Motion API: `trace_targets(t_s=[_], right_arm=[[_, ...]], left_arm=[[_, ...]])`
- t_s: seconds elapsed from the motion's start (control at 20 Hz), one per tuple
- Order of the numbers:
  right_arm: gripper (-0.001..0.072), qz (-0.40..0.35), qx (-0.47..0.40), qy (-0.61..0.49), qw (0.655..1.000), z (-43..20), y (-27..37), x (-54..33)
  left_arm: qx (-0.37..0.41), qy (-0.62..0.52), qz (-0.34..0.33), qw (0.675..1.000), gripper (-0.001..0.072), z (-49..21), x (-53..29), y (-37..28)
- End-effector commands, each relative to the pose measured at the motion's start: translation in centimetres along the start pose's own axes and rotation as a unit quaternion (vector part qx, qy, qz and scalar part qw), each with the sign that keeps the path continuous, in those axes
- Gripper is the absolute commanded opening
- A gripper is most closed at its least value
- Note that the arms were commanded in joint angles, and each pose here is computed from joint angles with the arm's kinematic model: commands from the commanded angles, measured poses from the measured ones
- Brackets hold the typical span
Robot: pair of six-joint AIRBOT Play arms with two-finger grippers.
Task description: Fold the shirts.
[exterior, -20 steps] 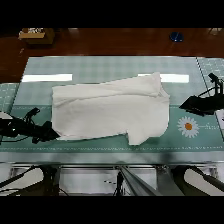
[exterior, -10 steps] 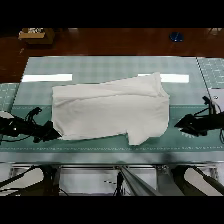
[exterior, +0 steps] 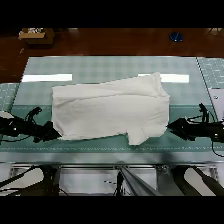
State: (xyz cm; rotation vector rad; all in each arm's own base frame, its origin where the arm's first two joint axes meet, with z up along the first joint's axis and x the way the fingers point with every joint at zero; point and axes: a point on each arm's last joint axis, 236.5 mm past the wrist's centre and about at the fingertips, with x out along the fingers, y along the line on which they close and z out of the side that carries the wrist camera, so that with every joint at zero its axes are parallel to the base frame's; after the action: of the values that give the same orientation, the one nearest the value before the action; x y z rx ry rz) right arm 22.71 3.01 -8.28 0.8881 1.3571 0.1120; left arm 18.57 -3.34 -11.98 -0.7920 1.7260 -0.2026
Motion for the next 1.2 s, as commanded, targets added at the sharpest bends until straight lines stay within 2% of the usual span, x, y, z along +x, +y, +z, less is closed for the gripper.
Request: trace_targets(t_s=[0.0, 0.15, 0.3, 0.35, 0.45, 0.5, 0.65, 0.75, 0.9, 1.0, 1.15], right_arm=[[0.0421, -0.012, -0.003, -0.028, 1.000, 1.1, 0.6, 1.1], [0.0310, -0.031, -0.024, -0.034, 0.999, 1.0, 2.1, 2.8], [0.0296, -0.032, -0.027, -0.022, 0.999, 0.3, 2.8, 3.4], [0.0261, -0.034, -0.028, -0.016, 0.999, 0.0, 2.6, 3.4], [0.0036, -0.036, -0.026, -0.013, 0.999, -0.1, 2.4, 3.3], [0.0017, -0.033, -0.026, -0.014, 0.999, 0.0, 2.6, 3.2], [0.0017, -0.018, -0.069, -0.022, 0.997, 1.2, 4.5, 2.1], [0.0017, -0.003, -0.095, -0.044, 0.994, 3.3, 7.1, 0.3], [0.0016, 0.044, -0.111, -0.146, 0.982, 8.9, 12.2, -3.2], [0.0016, 0.063, -0.105, -0.202, 0.972, 12.6, 14.4, -4.9], [0.0016, 0.065, -0.119, -0.177, 0.975, 14.7, 16.4, -2.3]], left_arm=[[0.003, -0.029, 0.011, 1.000, 0.0020, 1.3, 0.0, 0.5], [0.003, -0.033, 0.012, 0.999, 0.0020, 1.6, -0.1, 0.6], [0.006, -0.039, 0.014, 0.999, 0.0020, 2.0, -0.4, 0.5], [0.009, -0.043, 0.014, 0.999, 0.0020, 2.3, -0.7, 0.4], [0.014, -0.050, 0.015, 0.999, 0.0020, 2.9, -1.3, 0.1], [0.017, -0.052, 0.015, 0.998, 0.0020, 3.1, -1.6, 0.0], [0.036, -0.062, 0.013, 0.997, 0.0020, 4.1, -3.1, -0.9], [0.072, -0.106, -0.010, 0.992, 0.0019, 6.3, -5.6, -3.4], [0.097, -0.197, -0.053, 0.974, 0.0019, 10.3, -10.2, -7.8], [0.104, -0.233, -0.055, 0.965, 0.0019, 12.2, -11.3, -8.9], [0.114, -0.226, -0.063, 0.965, 0.0020, 13.0, -10.0, -10.4]])
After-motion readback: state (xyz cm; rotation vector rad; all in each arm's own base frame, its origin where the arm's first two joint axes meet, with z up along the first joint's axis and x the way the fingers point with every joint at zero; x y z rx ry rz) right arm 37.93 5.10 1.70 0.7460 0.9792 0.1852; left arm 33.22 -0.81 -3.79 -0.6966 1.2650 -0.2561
